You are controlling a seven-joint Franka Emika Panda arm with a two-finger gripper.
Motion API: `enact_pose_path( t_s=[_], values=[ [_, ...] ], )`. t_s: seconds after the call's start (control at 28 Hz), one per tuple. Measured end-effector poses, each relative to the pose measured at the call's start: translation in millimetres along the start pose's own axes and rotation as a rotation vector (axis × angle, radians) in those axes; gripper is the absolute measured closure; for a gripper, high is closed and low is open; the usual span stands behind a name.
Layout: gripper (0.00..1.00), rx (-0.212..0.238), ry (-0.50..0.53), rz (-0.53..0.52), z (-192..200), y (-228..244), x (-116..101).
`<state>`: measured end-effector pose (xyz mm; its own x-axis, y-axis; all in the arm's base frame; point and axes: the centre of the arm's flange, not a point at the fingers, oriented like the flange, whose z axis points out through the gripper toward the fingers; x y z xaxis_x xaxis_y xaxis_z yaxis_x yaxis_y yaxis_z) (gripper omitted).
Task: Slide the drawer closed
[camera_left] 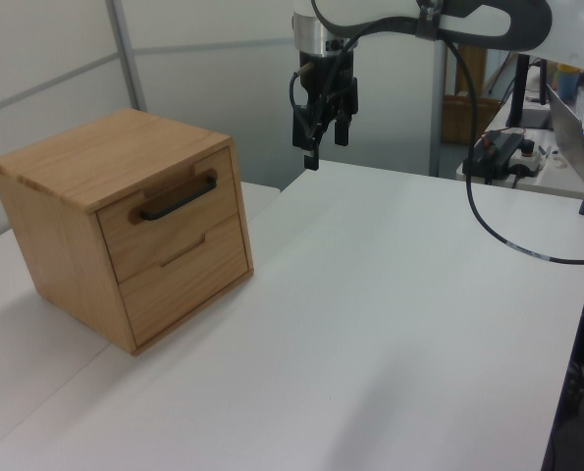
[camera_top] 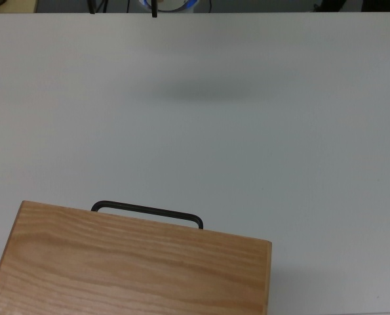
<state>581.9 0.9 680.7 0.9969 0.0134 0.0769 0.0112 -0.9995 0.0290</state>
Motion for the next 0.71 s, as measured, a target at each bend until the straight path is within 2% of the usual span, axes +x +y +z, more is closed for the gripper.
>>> enact_pose_path(
  t_s=[0.71],
  values=[
    [0.0, -0.001, -0.001, -0.002, 0.2, -0.9, -0.1]
  ],
)
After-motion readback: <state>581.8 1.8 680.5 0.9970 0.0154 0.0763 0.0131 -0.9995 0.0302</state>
